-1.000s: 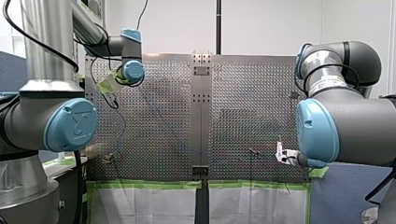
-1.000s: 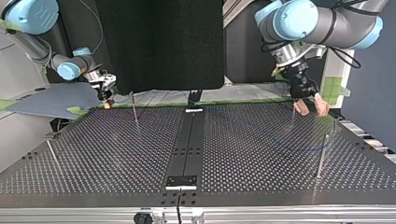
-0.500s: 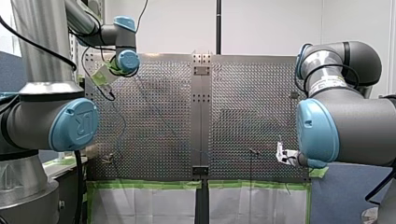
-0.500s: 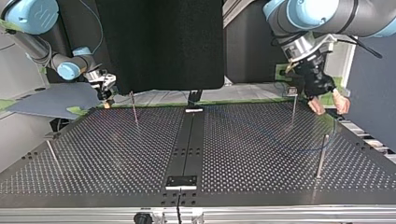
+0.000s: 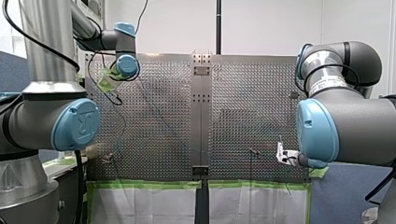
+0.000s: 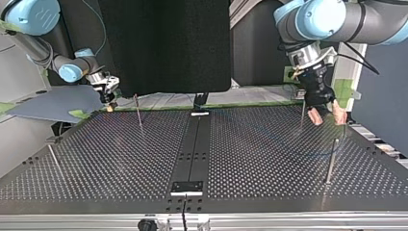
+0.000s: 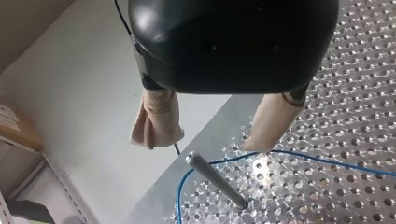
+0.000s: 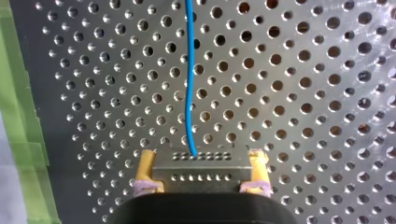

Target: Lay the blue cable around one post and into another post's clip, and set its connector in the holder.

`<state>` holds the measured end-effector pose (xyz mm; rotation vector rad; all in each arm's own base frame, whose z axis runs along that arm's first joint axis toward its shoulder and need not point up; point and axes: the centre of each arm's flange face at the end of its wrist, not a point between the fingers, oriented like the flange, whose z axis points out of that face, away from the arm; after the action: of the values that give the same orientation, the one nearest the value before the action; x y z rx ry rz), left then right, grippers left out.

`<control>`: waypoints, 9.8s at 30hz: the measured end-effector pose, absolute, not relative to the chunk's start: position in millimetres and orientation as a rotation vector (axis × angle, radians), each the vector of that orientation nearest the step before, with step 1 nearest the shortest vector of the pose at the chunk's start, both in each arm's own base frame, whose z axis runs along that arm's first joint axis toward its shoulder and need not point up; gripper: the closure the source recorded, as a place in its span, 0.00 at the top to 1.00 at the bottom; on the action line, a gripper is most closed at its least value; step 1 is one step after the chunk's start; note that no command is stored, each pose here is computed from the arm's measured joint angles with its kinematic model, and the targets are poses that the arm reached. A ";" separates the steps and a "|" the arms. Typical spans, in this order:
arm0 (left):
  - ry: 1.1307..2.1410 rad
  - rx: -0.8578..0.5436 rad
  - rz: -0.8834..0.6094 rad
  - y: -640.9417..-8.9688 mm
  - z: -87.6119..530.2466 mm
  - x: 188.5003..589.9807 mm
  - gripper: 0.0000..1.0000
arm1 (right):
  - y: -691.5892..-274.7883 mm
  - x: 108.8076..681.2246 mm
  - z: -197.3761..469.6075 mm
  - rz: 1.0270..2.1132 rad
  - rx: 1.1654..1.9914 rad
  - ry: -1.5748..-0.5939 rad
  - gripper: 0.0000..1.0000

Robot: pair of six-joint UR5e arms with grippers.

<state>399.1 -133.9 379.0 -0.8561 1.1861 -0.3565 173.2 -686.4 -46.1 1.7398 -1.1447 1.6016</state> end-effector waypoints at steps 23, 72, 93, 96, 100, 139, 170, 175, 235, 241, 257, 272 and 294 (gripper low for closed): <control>1.182 -0.909 -0.385 -75.9 360.6 434.6 1.00 | -686.0 173.7 -46.5 1.600 1.742 -1.146 0.00; 1.055 -0.932 -0.434 -19.3 379.2 565.7 1.00 | -686.3 171.3 -48.2 1.594 1.741 -1.146 0.00; 1.065 -0.929 -0.411 -17.4 376.5 564.5 1.00 | -688.1 159.5 -44.8 1.572 1.737 -1.159 0.00; 1.067 -0.926 -0.411 -17.2 376.5 564.7 1.00 | -688.5 154.3 -36.5 1.557 1.738 -1.157 0.00; 1.068 -0.924 -0.411 -17.3 376.5 564.8 1.00 | -684.7 144.9 -23.0 1.545 1.732 -1.172 0.00; 1.130 -0.886 -0.442 -23.8 362.2 561.5 1.00 | -648.5 148.1 134.4 1.472 1.602 -1.339 0.00; 1.130 -0.890 -0.440 -17.7 362.1 562.0 1.00 | -622.3 152.4 312.2 1.632 1.528 -1.251 0.00; 1.133 -0.890 -0.442 -17.7 362.0 562.0 1.00 | -614.5 146.3 337.1 1.622 1.508 -1.217 0.00; 1.128 -0.885 -0.436 -11.4 362.7 562.9 1.00 | -667.7 109.4 274.4 1.564 1.491 -1.114 0.00; 1.129 -0.886 -0.435 -11.1 362.6 562.8 1.00 | -671.6 114.3 280.4 1.581 1.499 -1.074 0.00; 1.129 -0.886 -0.434 -10.5 362.4 563.0 1.00 | -676.6 117.5 287.5 1.606 1.487 -1.029 0.00; 1.131 -0.885 -0.432 -10.4 362.3 562.9 1.00 | -674.3 124.0 285.9 1.603 1.496 -1.045 0.00; 1.129 -0.885 -0.431 -9.9 362.5 563.0 1.00 | -677.1 125.9 289.9 1.613 1.479 -1.051 0.00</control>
<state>563.0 -9.9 362.5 -0.8847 1.1286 -0.4315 125.9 -677.1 289.9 1.4793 -1.0507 1.6133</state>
